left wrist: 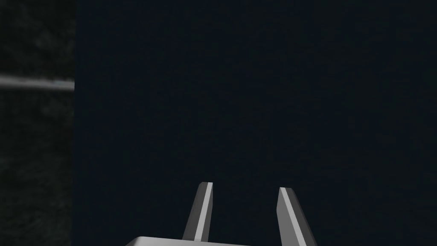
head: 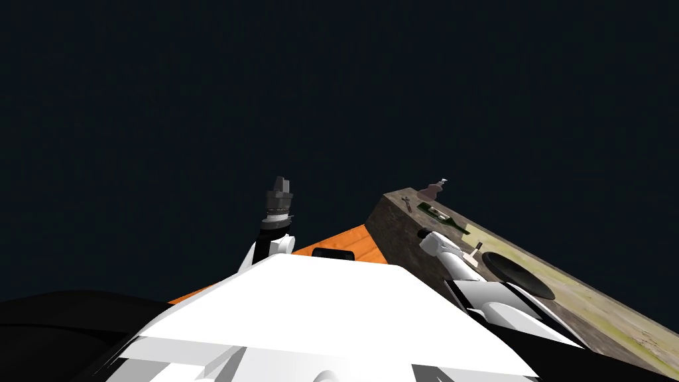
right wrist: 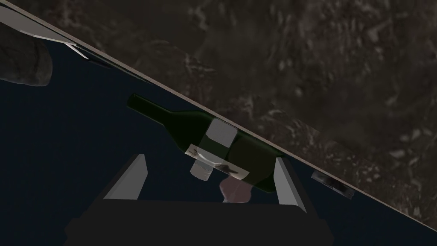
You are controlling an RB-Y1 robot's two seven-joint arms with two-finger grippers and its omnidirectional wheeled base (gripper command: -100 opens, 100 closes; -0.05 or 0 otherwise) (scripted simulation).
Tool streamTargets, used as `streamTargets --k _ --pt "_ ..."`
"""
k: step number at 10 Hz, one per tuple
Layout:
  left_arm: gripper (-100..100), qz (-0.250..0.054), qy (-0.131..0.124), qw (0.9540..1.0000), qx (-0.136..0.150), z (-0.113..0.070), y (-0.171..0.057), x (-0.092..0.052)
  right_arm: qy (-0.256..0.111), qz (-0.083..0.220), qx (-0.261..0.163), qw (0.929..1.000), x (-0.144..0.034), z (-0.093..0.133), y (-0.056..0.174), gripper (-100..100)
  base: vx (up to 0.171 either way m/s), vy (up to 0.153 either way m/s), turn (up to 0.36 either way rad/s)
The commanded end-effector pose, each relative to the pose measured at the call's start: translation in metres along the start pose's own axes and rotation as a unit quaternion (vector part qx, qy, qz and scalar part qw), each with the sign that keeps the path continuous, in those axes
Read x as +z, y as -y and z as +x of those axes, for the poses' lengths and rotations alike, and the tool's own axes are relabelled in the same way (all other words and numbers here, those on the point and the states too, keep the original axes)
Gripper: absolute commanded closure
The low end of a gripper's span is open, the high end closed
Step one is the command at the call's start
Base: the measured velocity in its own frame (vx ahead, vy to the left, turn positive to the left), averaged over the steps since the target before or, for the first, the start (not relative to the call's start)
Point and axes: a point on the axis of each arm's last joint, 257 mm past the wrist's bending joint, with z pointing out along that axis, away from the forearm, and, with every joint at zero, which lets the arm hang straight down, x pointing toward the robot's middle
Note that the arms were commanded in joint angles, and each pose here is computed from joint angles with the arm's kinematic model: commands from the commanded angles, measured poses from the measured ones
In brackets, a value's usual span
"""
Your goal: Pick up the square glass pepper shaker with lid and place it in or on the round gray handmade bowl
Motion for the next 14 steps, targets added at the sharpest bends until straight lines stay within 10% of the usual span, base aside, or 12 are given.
streamTargets --k 1,14 --pt "0 0.0 0.0 1.0 0.0 0.0 0.0 0.0 -0.002 0.008 0.011 0.9999 -0.001 0.003 0.007 -100 0.004 -0.003 0.058" --pt "0 0.0 0.0 1.0 0.0 0.0 0.0 0.0 0.013 0.105 0.047 0.9933 -0.015 0.044 0.085 -100 0.011 -0.008 0.081"
